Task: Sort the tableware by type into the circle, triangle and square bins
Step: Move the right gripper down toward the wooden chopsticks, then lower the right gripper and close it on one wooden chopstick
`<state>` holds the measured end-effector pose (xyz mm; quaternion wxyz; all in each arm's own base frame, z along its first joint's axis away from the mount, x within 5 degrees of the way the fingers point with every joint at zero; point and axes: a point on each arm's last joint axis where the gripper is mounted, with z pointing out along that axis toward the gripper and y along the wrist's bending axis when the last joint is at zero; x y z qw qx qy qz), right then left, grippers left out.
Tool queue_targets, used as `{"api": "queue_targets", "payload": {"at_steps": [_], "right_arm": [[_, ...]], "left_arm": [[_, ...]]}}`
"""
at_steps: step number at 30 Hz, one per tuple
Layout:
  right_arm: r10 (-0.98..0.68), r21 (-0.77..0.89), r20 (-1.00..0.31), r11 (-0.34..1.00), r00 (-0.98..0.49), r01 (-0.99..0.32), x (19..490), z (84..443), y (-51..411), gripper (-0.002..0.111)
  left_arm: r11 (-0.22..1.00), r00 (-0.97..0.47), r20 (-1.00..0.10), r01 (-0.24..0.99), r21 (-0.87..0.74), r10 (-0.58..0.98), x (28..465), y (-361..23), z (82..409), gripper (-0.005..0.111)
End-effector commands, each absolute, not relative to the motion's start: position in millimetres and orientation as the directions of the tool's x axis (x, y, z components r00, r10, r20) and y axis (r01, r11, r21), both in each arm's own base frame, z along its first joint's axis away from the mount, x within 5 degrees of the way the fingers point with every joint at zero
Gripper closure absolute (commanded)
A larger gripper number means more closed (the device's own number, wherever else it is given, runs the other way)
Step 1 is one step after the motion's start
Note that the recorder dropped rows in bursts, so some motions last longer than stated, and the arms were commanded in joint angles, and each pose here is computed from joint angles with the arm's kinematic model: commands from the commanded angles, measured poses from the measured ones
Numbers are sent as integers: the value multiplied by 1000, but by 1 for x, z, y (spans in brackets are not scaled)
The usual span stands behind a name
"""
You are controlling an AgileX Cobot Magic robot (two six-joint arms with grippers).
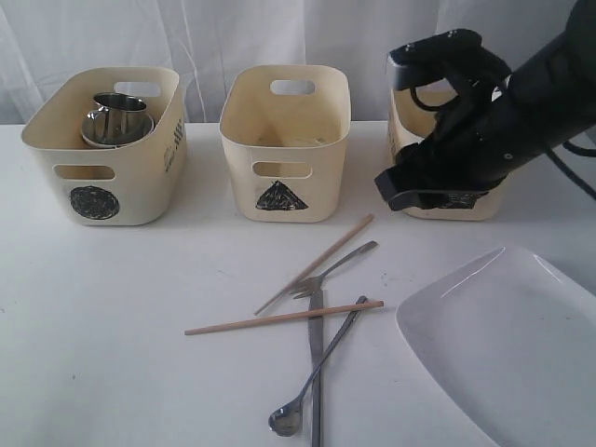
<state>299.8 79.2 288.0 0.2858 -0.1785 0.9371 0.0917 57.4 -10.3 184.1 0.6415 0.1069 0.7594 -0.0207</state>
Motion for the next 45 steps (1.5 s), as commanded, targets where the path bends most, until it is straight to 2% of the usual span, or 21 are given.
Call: {"api": "queue_targets", "payload": {"at_steps": [1, 4, 13, 22, 35, 39, 41, 45], "right_arm": [[-33, 198, -567, 964, -823, -176, 310, 283, 84, 52], [89, 268, -543, 961, -835, -72, 314, 278, 87, 49], [147, 306, -481, 952, -864, -8, 330, 242, 109, 49], [339, 387, -446, 908, -829, 163, 350, 208, 122, 49], [421, 416, -465, 880, -779, 227, 365, 184, 123, 49], [383, 372, -441, 901, -812, 223, 362, 180, 122, 49], [294, 307, -419, 936, -859, 171, 354, 178, 124, 50], [-50, 149, -418, 981, -907, -122, 342, 181, 133, 50]], "left_arm": [[978, -152, -981, 188, 95, 124, 57, -10, 184, 78], [978, -152, -981, 188, 95, 124, 57, -10, 184, 78], [978, -152, -981, 188, 95, 124, 57, -10, 184, 78], [978, -152, -981, 188, 95, 124, 57, -10, 184, 78], [978, -152, -981, 188, 95, 124, 57, -10, 184, 78], [978, -152, -981, 188, 95, 124, 57, -10, 184, 78], [978, -152, -981, 188, 95, 124, 57, -10, 184, 78], [978, -152, -981, 188, 95, 124, 57, -10, 184, 78]]}}
